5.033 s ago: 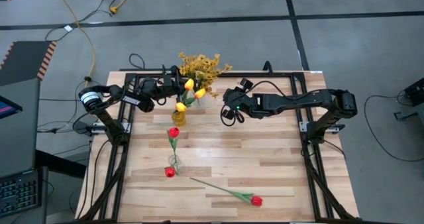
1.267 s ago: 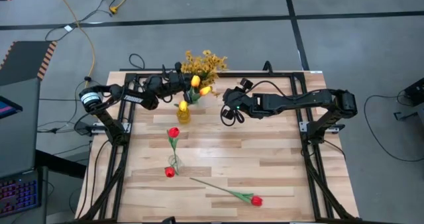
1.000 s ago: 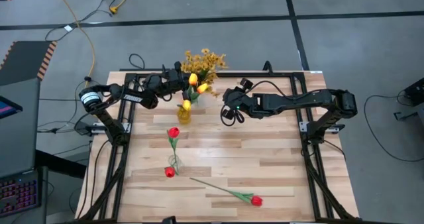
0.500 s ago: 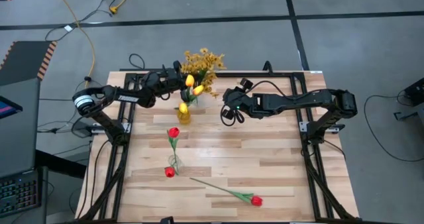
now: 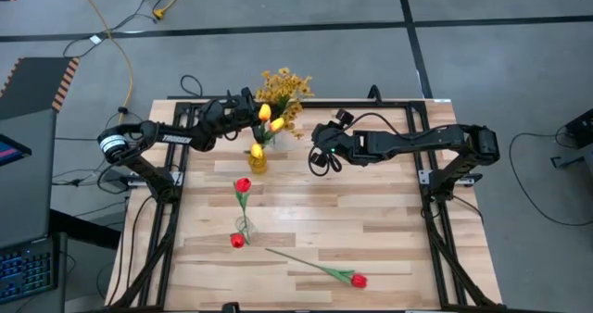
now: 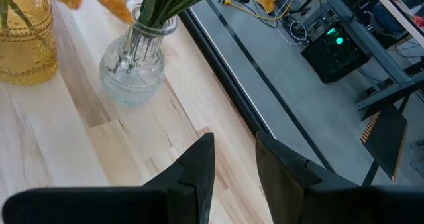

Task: Sort flowers into vase by color
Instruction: Put the yellow flowers into the top transparent vase

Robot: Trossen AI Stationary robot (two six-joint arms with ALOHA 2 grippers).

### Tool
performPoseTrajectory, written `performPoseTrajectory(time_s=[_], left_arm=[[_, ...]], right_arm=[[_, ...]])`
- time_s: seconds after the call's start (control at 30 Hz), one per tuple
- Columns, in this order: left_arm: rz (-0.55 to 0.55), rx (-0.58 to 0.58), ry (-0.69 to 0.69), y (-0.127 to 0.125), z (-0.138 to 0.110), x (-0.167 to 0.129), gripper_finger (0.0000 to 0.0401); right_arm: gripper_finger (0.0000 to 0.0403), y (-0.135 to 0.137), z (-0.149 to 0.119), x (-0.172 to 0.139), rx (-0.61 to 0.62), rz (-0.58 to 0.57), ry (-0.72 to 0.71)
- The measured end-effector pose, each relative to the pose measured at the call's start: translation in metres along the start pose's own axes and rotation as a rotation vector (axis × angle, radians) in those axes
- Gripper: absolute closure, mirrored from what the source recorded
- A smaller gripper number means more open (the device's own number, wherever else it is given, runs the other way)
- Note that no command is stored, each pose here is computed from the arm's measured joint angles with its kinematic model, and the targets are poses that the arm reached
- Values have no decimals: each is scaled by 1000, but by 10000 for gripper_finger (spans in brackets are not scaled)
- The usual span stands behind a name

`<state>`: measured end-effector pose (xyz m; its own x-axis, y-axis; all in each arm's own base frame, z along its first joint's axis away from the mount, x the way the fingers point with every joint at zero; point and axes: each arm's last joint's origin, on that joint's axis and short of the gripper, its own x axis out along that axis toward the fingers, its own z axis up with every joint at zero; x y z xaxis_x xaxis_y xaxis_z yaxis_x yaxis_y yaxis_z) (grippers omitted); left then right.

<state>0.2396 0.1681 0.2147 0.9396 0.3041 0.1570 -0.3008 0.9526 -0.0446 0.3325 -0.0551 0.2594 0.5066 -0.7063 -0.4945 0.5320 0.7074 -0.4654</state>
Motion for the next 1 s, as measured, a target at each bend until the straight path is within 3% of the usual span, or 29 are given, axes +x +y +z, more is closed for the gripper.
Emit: performPoseTrajectory(time_s=[0.3,1.0], left_arm=[[22,-12,-26,-3,-9,-14,401],[38,-73,135,-5,-33,-26,401]], right_arm=[[267,0,0,0,0,0,0],[267,0,0,0,0,0,0]])
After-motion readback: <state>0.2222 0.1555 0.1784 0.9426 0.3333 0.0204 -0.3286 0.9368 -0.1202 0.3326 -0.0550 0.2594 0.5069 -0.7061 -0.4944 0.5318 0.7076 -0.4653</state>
